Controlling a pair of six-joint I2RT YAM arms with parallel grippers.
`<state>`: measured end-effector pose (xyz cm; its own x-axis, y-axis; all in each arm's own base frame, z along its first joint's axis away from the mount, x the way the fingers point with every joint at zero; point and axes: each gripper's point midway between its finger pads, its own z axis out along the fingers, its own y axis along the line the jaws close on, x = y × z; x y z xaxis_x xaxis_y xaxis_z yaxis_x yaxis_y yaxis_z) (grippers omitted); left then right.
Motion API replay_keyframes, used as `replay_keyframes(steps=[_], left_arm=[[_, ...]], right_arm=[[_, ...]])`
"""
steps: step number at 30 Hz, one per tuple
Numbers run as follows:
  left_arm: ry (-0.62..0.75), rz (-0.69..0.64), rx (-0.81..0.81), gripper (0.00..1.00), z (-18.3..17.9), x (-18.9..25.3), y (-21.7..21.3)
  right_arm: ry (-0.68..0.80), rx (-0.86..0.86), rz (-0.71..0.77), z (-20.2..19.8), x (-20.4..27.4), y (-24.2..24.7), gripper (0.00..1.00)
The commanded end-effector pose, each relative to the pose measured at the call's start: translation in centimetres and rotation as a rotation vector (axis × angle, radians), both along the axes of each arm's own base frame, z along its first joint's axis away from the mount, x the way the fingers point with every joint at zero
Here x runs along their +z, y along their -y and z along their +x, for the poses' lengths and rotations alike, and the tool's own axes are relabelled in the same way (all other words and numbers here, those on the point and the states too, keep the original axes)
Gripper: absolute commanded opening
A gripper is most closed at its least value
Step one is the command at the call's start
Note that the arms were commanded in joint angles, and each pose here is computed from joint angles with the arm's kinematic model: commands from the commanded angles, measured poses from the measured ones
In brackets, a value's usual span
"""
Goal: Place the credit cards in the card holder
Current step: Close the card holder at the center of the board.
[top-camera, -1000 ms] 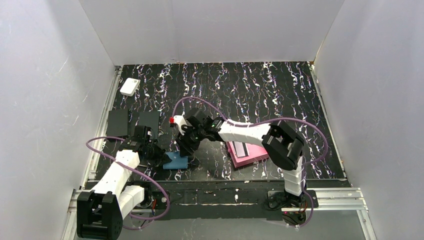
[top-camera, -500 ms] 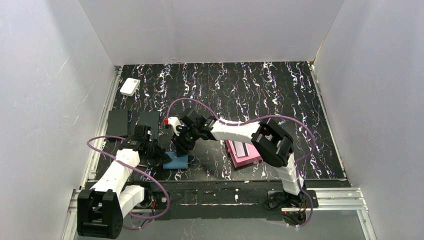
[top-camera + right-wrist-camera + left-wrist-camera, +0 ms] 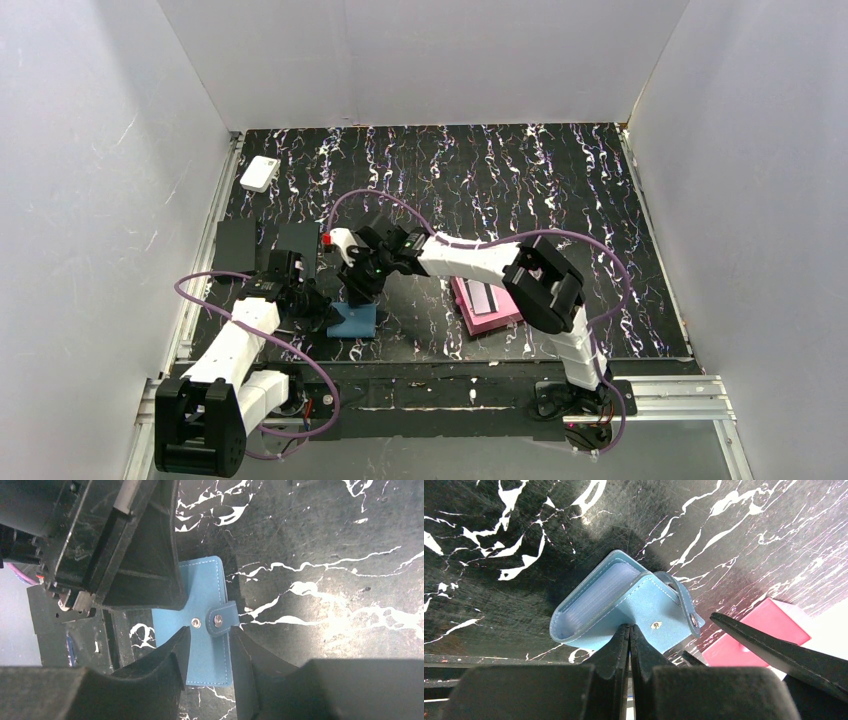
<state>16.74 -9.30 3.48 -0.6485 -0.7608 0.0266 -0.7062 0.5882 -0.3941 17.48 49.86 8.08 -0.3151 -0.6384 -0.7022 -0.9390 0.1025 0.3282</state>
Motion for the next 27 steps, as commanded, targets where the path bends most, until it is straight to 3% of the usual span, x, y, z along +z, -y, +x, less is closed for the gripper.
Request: replay_keyframes(steps=[1, 7, 15, 18, 22, 27], left_arm=[[-0.113, 0.166, 0.015, 0.00, -2.6, -3.8, -2.9], [-0.112, 0.163, 0.015, 0.00, -2.7, -3.8, -2.9], [-0.106, 0.162, -0.004, 0.00, -2.4, -3.8, -2.8], [-0.095, 0.155, -0.045, 0.00, -1.8, -3.6, -2.6], [-0.056, 0.143, -0.113, 0.00, 0.1, -2.8, -2.1], [-0.005, 0.058, -0.243, 0.00, 2.8, -2.3, -0.3]], right_arm=[[0.018, 0.036, 0.023, -0.2, 0.4, -1.4, 0.42], [0.017, 0.048, 0.018, -0.4, 0.0, -1.8, 0.33], [0.023, 0.011, 0.027, -0.2, 0.5, -1.5, 0.01], [0.010, -0.046, 0.034, 0.1, 1.4, -0.3, 0.01], [-0.050, -0.126, 0.148, -0.1, 3.7, 1.4, 0.01], [-0.082, -0.173, 0.167, -0.8, 3.6, 2.9, 0.01]])
